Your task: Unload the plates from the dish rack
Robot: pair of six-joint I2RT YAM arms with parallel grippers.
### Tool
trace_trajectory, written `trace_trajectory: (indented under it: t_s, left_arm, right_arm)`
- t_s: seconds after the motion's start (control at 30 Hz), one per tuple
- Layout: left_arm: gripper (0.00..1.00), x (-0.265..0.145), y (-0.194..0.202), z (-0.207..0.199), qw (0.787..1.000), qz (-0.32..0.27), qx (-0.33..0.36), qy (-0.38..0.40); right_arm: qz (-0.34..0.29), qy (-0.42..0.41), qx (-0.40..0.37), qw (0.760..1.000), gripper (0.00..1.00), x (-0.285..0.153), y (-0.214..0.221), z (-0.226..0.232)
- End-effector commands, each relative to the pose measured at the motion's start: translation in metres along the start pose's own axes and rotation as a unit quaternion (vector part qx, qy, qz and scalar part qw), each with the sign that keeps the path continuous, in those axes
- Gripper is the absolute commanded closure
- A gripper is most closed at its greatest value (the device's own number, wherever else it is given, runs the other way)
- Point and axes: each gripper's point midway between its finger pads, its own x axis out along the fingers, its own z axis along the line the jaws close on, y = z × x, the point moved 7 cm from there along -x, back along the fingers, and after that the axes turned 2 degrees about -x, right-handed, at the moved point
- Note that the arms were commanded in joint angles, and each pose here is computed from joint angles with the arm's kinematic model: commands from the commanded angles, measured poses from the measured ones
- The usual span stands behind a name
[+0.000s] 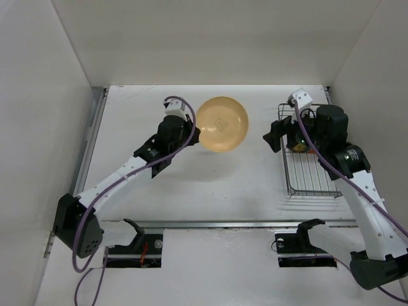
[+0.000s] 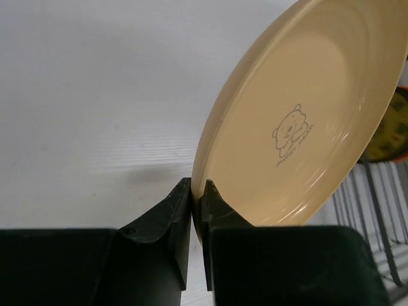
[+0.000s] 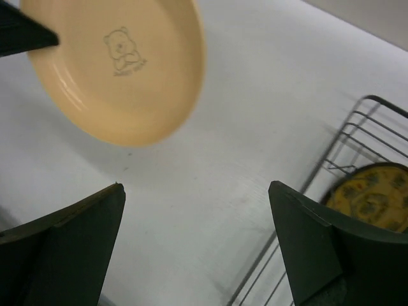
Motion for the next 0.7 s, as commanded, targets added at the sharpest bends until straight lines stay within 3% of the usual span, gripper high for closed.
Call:
trace_trajectory:
  t_s: [0.0,0.07,0.17,0.67]
  left_arm:
    - [1.00,0.024,-0.006,0.035,0.991,-0.007,-0.066,-0.114]
    - [1.00,0.039,0.011,0.064,0.980,0.029,-0.084,-0.178]
    - [1.00,0.056,0.025,0.084,0.970,0.053,-0.094,-0.216]
    - [1.00,0.090,0.075,0.135,0.952,0.159,-0.158,-0.210]
  right_arm:
    - [-0.081,0.136,0.011,0.987,0.00,-0.010,-0.026,-0.025]
    - [-0.092,0.189,0.024,0.977,0.00,-0.018,-0.027,-0.033]
    - [-0.105,0.226,0.031,0.968,0.00,-0.024,-0.031,-0.039]
    - [-0.102,0.273,0.043,0.956,0.00,-0.031,-0.027,-0.051]
